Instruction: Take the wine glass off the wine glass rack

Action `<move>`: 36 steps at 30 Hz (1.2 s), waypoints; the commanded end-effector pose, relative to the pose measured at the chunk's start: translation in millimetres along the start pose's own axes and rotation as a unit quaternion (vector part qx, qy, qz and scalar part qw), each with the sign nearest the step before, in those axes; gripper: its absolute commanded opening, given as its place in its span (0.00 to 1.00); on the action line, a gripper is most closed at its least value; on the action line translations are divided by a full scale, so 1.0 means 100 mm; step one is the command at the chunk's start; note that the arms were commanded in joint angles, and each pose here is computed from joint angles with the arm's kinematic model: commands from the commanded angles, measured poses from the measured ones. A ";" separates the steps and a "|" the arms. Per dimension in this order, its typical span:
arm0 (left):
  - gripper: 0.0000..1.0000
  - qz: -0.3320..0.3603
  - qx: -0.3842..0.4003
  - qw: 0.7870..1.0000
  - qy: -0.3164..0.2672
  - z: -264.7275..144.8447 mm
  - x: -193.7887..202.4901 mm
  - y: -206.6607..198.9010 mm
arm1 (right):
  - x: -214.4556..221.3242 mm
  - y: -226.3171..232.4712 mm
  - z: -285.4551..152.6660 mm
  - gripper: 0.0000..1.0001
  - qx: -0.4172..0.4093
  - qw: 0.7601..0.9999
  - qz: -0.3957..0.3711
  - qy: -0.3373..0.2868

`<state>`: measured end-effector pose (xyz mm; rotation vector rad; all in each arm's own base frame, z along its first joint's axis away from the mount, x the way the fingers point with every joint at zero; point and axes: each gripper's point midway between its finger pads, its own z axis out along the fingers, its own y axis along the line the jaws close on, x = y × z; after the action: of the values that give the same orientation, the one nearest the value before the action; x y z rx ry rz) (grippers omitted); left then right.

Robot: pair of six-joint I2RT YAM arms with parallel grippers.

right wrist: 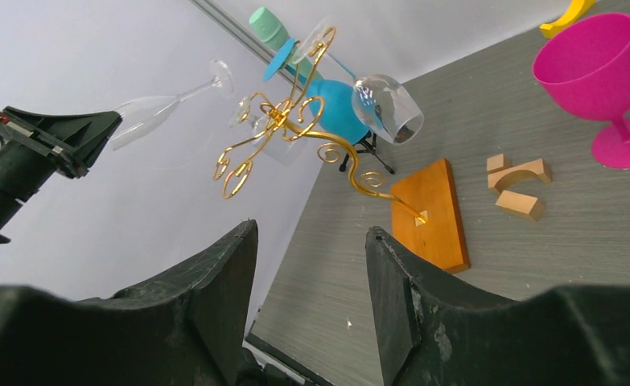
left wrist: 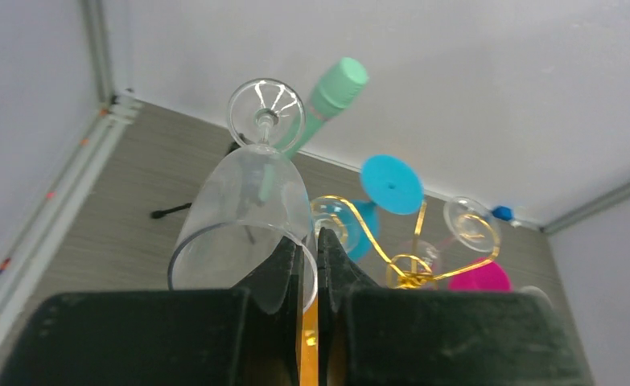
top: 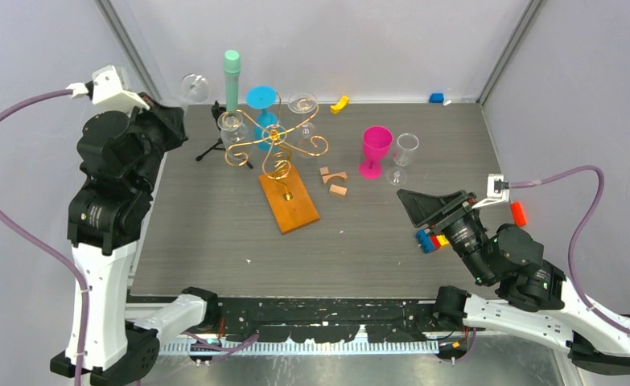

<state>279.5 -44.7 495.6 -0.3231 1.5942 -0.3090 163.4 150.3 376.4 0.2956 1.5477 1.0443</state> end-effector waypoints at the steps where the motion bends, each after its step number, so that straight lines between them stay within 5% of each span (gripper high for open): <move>1: 0.00 0.054 -0.108 0.992 -0.030 -0.15 -0.09 0.47 | -0.08 -0.04 0.00 0.57 0.024 1.000 0.007 -0.011; 8: 0.00 0.129 -0.156 0.973 0.114 0.26 0.71 0.77 | 0.15 -0.16 0.10 0.54 0.065 0.998 -0.016 0.020; 19: 0.00 0.099 -0.148 0.920 0.349 0.74 1.81 1.28 | 0.41 -0.29 0.12 0.53 0.084 0.995 -0.006 0.050; 26: 0.00 0.061 -0.176 0.894 0.407 0.78 2.10 1.65 | 0.43 -0.34 0.10 0.53 0.086 0.995 0.007 0.049; 36: 0.00 0.054 -0.191 0.884 0.422 0.78 2.22 1.80 | 0.38 -0.37 0.05 0.53 0.087 0.995 0.015 0.042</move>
<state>341.3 33.2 217.1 -0.4486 2.5457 -0.0117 169.3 164.4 315.5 0.3529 1.7517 0.9412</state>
